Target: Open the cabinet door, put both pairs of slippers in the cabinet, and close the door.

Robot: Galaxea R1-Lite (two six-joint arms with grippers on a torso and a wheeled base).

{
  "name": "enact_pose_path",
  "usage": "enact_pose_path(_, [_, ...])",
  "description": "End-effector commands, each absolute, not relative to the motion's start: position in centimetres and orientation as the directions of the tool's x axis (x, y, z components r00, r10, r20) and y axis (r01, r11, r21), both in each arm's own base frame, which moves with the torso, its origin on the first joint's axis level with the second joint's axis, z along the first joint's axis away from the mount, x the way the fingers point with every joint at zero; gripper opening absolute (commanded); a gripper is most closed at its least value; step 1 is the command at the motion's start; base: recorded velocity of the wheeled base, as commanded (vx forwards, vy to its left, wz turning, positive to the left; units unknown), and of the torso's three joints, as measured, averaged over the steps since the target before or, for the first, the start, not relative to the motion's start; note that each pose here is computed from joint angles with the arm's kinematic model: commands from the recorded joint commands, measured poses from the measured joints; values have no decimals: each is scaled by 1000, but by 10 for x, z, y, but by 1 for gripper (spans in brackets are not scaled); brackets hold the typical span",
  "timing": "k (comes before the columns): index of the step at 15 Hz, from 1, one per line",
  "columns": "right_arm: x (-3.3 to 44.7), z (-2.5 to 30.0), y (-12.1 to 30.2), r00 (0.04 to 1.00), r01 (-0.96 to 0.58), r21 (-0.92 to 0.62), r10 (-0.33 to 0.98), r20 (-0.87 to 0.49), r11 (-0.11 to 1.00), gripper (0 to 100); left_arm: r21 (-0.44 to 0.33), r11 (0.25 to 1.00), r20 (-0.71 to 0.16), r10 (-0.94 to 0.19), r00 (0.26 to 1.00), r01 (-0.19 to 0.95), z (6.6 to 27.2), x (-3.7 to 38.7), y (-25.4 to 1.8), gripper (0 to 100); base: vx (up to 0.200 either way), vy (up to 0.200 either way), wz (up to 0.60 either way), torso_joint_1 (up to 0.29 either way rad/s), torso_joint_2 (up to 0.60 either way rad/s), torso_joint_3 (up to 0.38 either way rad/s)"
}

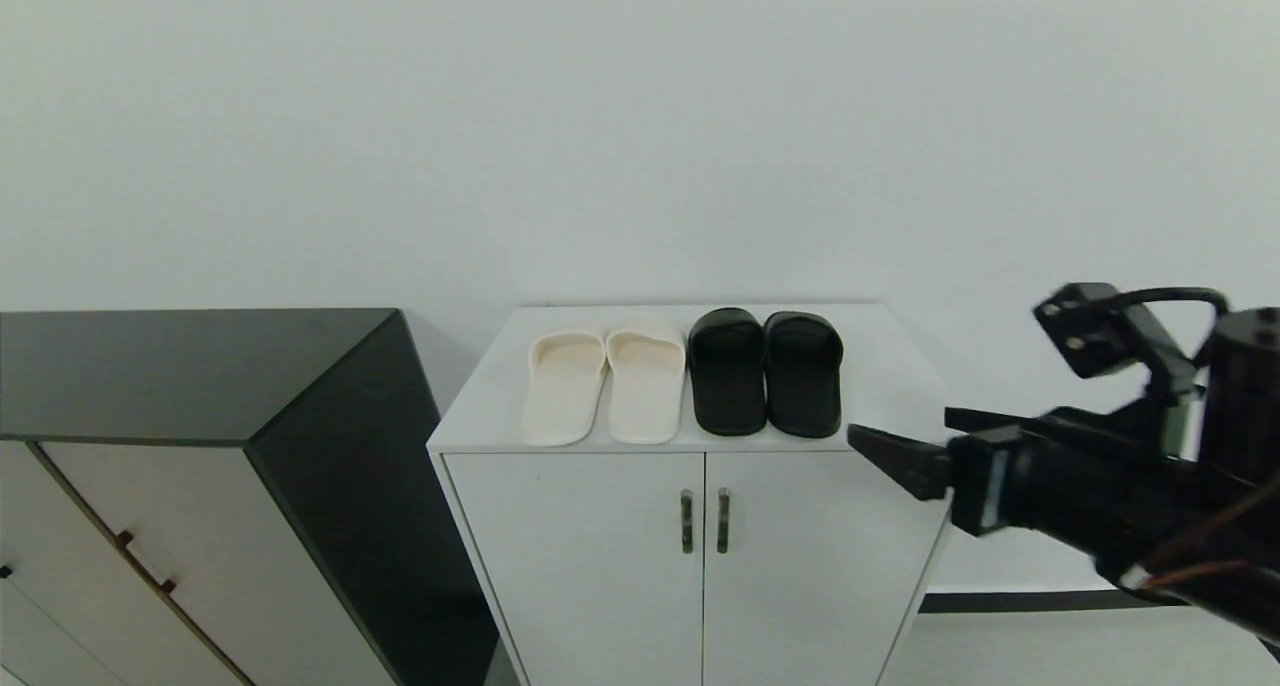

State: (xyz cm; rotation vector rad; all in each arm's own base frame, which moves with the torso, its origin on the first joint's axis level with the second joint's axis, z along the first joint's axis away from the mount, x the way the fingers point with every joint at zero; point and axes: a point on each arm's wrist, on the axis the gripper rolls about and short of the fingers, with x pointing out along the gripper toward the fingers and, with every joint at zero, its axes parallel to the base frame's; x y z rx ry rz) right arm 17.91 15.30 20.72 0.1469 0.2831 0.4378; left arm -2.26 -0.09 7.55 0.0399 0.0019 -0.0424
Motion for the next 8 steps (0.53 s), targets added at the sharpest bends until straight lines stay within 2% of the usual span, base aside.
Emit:
enact_pose_path(1, [238,184,222,899,-292,175,332,-286,940,100,38,998,-5,-41,999,42,76,-22,-1,0,0,0,0,0,0,0])
enact_pose_path(4, [283,172,255,950,-154,140,185,-251,978,100,38,998,-5,-41,999,42,76,-22,-1,0,0,0,0,0,0,0])
enact_pose_path(8, [333,161,274,969,-91,140,120,-217,986,100,37,998,-5,-41,999,42,76,-22,-1,0,0,0,0,0,0,0])
